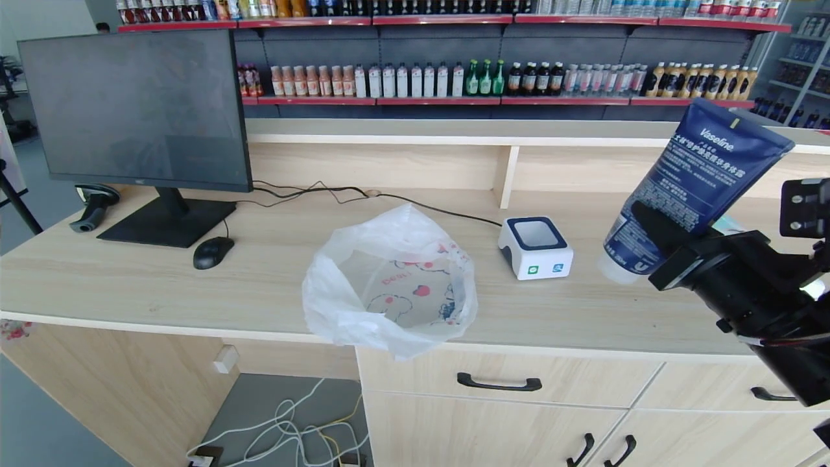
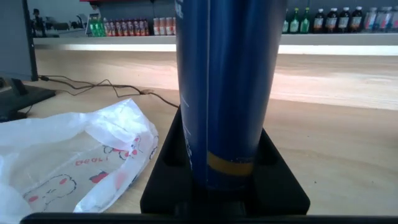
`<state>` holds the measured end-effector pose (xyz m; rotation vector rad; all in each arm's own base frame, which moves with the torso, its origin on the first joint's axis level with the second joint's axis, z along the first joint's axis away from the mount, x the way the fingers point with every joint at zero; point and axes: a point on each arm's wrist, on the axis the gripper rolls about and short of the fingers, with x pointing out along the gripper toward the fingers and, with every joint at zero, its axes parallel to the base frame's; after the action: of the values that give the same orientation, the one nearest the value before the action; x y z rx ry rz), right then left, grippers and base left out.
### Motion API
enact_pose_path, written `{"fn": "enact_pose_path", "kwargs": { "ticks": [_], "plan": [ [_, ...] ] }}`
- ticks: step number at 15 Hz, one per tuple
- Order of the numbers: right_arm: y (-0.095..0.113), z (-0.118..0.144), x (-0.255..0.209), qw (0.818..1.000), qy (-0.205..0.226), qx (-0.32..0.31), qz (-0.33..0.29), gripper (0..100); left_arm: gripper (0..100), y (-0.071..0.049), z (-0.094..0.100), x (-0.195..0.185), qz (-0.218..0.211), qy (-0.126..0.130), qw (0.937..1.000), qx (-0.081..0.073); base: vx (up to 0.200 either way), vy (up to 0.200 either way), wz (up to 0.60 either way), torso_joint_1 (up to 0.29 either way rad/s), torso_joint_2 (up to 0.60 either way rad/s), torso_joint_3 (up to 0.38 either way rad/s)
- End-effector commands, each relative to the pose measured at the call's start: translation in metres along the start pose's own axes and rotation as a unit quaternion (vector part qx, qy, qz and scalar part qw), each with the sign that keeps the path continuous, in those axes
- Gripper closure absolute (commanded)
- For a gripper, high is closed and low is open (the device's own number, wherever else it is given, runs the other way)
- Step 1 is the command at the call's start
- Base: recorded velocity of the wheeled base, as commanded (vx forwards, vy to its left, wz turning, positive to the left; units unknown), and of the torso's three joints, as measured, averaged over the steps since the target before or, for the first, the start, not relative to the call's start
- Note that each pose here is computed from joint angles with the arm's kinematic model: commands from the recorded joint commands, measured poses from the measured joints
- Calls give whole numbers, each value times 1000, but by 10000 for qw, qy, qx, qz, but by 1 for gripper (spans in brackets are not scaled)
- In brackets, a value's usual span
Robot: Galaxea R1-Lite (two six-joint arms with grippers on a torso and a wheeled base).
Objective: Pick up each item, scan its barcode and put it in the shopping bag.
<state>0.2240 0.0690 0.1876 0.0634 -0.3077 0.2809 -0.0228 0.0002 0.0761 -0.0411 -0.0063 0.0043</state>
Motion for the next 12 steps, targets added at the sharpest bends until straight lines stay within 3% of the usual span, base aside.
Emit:
{"fn": "enact_pose_path", "kwargs": {
  "ticks": [1,3,9,12],
  "plan": [
    [0,-1,0,10000,36,-2,-17,100,0,0,0,0,8,0,10000,-2,0,0,0,0,0,0],
    [0,1,2,10000,-10,-1,-9,100,0,0,0,0,1,0,10000,-9,0,0,0,0,0,0],
    [0,4,8,9999,-133,1,-15,100,0,0,0,0,8,0,10000,-2,0,200,0,3,4,2],
    [0,4,10,9999,-148,2,-15,100,0,0,0,0,8,0,10000,-2,0,0,0,0,0,0]
  ]
}}
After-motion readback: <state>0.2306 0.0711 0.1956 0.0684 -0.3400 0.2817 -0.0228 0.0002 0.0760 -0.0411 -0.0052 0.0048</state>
